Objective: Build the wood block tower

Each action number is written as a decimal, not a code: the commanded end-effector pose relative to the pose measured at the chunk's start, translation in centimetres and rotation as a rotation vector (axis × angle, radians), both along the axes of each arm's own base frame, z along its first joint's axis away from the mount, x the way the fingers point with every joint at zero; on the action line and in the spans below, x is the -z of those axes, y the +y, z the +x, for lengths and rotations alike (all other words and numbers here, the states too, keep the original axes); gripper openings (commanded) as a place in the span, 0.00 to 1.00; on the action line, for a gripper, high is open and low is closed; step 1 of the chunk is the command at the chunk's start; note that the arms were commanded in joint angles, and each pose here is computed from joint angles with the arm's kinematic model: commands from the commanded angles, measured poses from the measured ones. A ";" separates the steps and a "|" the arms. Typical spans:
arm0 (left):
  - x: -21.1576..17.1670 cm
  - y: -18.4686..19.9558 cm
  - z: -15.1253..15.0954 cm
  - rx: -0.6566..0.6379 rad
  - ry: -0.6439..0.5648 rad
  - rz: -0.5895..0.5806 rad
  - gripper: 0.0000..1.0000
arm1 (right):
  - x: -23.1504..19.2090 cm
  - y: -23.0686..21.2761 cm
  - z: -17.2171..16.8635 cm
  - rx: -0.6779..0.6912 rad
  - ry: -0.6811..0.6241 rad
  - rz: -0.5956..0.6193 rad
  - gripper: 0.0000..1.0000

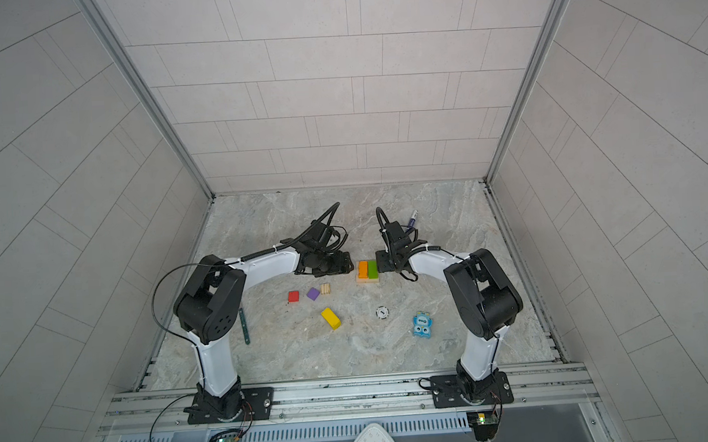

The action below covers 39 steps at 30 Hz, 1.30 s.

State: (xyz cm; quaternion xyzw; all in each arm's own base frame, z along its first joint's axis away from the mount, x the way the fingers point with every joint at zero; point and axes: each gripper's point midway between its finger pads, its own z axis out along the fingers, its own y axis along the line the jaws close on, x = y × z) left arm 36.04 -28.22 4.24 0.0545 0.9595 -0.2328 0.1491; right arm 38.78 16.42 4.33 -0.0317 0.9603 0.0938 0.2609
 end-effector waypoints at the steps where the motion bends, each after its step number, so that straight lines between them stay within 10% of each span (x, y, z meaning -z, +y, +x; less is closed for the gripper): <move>1: 0.2 -0.2 0.1 0.012 -0.002 0.017 0.82 | -0.1 0.2 0.0 -0.016 0.001 -0.019 0.62; 39: -0.4 0.0 -0.4 0.014 -0.008 0.017 0.82 | -0.9 -0.5 -2.7 0.012 -0.029 -0.028 0.63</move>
